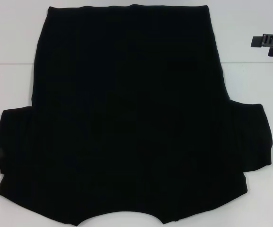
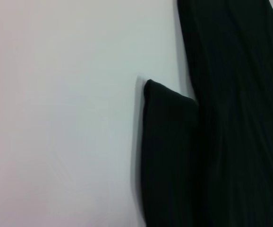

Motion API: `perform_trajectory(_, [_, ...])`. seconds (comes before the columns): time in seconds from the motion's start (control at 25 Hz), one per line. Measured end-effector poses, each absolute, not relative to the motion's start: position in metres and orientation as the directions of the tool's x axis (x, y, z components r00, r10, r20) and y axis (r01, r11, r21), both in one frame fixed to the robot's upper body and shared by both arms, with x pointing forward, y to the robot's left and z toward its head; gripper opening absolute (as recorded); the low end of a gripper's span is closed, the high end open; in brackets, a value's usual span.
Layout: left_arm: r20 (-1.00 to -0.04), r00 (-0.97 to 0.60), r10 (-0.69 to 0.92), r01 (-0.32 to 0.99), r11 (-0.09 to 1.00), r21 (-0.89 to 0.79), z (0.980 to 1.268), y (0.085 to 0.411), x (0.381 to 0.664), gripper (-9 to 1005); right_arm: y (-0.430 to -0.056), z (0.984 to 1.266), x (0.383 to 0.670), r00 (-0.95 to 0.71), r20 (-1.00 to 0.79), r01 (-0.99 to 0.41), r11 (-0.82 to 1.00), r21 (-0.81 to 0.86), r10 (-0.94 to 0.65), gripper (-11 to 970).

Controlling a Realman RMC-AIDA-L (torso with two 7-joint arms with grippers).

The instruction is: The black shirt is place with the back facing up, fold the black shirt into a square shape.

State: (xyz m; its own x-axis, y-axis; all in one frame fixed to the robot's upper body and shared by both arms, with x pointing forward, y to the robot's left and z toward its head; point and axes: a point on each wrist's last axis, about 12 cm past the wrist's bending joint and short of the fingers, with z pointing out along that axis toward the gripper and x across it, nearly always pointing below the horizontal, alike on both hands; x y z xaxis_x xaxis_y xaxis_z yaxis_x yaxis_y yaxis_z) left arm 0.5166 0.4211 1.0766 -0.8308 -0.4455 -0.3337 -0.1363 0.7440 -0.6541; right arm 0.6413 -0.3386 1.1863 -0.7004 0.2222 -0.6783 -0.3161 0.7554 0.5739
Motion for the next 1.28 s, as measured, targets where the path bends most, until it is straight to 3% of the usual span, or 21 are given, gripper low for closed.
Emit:
perform_trajectory(0.84, [-0.317, -0.849, -0.424, -0.133, 0.750, -0.648, 1.068, 0.405, 0.528, 382, -0.339, 1.185, 0.640, -0.703, -0.675, -0.315, 0.752, 0.579, 0.225, 877])
perform_trajectory(1.28, [-0.326, -0.850, -0.413, -0.125, 0.760, -0.638, 1.071, 0.405, 0.530, 237, -0.340, 1.185, 0.639, -0.703, -0.673, -0.316, 0.747, 0.585, 0.230, 875])
